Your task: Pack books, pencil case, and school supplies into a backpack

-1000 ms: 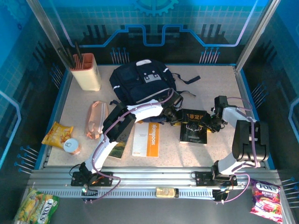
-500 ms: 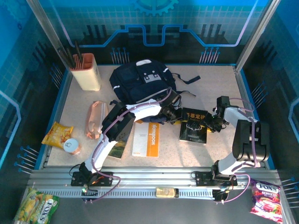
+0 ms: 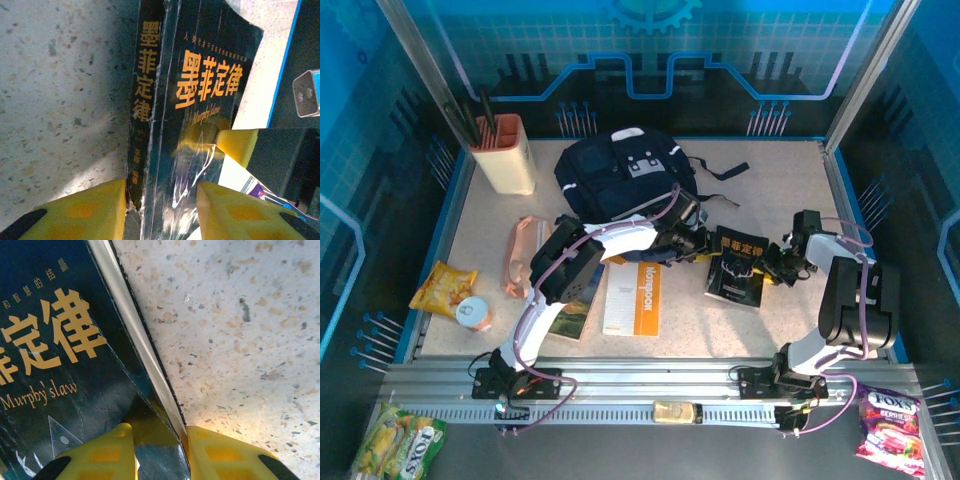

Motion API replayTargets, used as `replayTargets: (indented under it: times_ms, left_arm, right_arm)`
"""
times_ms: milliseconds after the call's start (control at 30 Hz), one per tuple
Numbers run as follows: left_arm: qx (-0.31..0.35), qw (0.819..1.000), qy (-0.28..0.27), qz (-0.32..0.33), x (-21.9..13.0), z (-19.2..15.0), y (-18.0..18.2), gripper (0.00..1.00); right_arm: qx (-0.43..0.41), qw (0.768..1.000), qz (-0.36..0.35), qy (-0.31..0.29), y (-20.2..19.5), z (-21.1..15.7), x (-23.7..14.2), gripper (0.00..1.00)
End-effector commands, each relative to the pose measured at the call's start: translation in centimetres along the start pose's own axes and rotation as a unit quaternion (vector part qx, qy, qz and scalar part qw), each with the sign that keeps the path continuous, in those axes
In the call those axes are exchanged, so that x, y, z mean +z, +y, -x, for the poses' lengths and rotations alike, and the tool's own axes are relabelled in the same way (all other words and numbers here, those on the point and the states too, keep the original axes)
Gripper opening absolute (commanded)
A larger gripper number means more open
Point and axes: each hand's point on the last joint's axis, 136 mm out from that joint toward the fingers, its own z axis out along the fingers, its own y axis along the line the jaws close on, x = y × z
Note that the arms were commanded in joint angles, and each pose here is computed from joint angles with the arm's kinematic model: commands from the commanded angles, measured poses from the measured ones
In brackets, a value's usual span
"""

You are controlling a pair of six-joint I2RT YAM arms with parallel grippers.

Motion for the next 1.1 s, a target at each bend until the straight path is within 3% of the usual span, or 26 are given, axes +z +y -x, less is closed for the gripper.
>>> replayTargets:
  times_ms: [0, 433, 767, 1067]
  left_arm:
    - [0.049, 0.992, 0.053, -0.108, -0.5, -3.2, -6.7, 0.42]
    - [0.037, 0.992, 0.054, -0.111, -0.8, -3.4, -6.6, 0.32]
    - [0.013, 0.995, 0.083, -0.058, 0.8, -3.8, -4.4, 0.4]
    - [0.025, 0.995, 0.089, -0.044, 1.5, -3.9, -4.2, 0.4]
  right_arm:
    - [0.035, 0.999, -0.026, 0.02, -2.1, -1.0, 2.1, 0.21]
    - [0.06, 0.997, -0.049, 0.005, -3.4, -0.7, 1.9, 0.11]
    - [0.058, 0.997, -0.048, 0.005, -3.4, -0.7, 1.9, 0.11]
    - [0.055, 0.998, -0.039, 0.005, -3.1, -0.6, 2.0, 0.09]
